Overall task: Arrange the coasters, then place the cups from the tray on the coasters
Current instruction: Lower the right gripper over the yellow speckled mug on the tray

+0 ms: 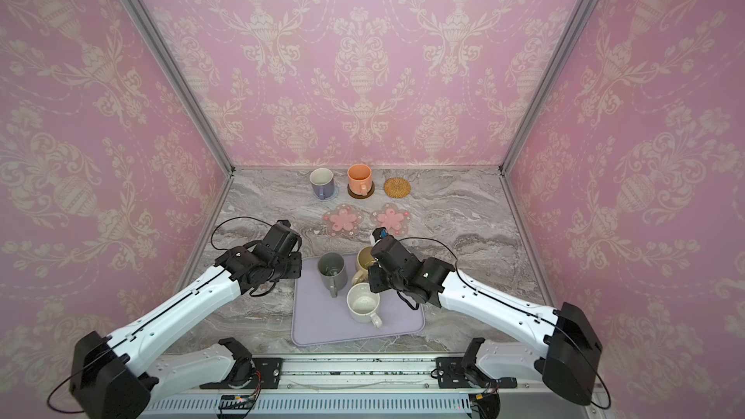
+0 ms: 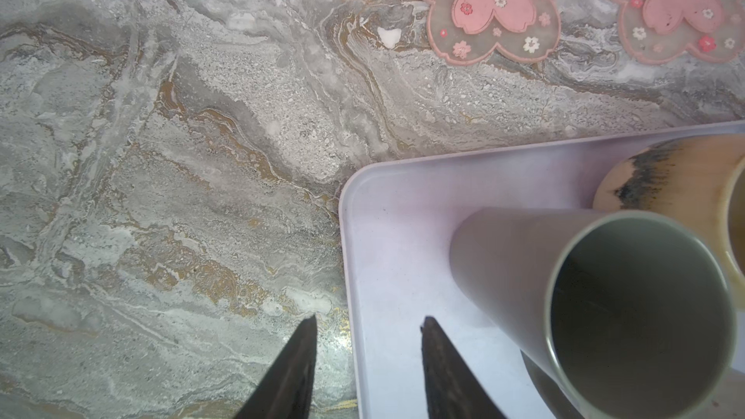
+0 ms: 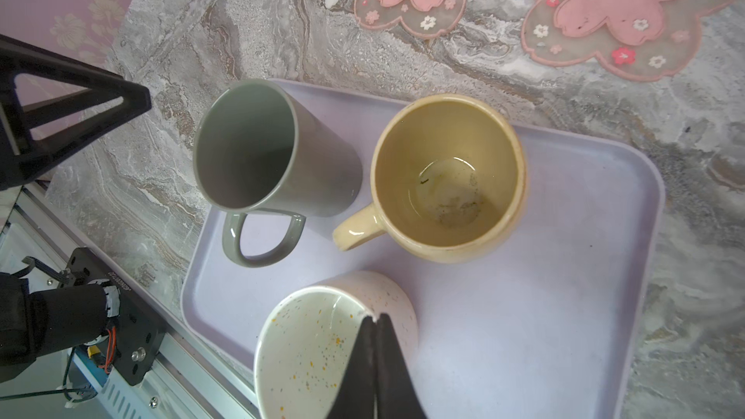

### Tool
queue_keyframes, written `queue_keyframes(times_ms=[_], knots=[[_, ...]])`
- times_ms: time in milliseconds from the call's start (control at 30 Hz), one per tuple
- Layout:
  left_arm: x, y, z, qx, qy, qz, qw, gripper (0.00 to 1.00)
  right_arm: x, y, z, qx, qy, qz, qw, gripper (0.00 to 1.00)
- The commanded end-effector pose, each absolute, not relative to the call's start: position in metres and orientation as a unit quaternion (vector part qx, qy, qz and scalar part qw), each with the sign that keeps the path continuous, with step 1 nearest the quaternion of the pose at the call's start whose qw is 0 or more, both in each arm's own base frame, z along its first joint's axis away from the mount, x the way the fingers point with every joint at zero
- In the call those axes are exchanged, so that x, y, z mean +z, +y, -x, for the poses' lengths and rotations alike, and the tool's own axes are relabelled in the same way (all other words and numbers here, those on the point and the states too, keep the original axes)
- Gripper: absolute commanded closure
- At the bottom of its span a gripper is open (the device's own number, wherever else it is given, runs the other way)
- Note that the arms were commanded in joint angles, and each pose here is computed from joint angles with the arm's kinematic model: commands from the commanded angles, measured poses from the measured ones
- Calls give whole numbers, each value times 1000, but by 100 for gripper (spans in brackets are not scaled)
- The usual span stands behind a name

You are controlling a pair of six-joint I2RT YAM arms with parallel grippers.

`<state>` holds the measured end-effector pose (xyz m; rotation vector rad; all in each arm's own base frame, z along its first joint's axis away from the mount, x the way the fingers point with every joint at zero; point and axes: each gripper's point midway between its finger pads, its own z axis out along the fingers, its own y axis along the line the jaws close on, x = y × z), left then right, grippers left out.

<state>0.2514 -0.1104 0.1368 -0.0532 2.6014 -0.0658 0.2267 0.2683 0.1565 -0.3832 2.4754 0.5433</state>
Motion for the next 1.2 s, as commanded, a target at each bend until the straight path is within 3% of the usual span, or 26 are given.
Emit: queue_keyframes(times_ms=[0, 367, 1167], knots=[[134, -102, -242, -13, 964, 34, 264, 55, 167, 292, -232, 213, 917, 161, 295, 94], [134, -87, -228, -2, 961, 45, 271, 55, 147, 336, -237, 156, 927, 229, 255, 97], [136, -80, -223, 2, 959, 48, 281, 54, 110, 326, -252, 61, 939, 242, 236, 100]])
